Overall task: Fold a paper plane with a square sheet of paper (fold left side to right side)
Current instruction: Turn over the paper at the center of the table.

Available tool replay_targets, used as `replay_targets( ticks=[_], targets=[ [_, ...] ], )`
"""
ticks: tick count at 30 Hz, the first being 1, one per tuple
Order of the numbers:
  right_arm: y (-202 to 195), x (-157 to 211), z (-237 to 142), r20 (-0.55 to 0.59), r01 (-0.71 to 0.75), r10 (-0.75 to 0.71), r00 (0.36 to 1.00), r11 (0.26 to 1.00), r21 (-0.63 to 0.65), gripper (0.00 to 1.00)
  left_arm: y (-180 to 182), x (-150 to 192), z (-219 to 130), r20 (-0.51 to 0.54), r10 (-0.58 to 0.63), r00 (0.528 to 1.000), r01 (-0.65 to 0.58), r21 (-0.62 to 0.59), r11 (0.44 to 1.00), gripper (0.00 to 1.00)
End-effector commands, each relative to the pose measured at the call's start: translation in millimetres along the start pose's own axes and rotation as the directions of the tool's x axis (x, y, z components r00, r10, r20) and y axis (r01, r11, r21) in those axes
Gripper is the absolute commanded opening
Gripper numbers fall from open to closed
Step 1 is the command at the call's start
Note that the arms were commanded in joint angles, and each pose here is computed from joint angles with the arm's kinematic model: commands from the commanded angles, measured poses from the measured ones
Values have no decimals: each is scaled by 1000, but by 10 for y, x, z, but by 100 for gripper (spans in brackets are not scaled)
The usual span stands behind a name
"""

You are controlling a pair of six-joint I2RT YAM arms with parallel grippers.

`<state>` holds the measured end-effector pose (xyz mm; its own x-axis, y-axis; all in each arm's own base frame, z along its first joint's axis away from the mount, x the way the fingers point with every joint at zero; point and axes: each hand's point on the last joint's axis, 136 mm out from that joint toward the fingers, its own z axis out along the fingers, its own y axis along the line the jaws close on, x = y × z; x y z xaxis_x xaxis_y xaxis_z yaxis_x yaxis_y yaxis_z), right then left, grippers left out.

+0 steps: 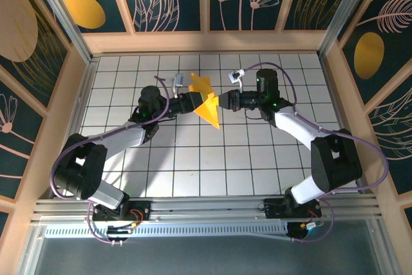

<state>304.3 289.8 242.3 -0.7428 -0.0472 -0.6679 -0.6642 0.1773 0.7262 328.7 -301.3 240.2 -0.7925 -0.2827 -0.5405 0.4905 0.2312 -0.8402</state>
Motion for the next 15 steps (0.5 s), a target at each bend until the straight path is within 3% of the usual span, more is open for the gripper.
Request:
replay_targets(
  ticks=[1,8,15],
  targets=[
    [133,-27,-10,7,31,-31,999,999,-36,0,-196,-85,54,8,45,999,-45,68,997,49],
    [53,-51,0,19,9,-9,1000,1000,-7,1,-162,-113,44,32,41,999,-43,50,998,25],
    [71,-197,-187,92,41,-47,995,997,72,18,-183,-159,29,62,31,998,-34,51,998,9]
  ],
)
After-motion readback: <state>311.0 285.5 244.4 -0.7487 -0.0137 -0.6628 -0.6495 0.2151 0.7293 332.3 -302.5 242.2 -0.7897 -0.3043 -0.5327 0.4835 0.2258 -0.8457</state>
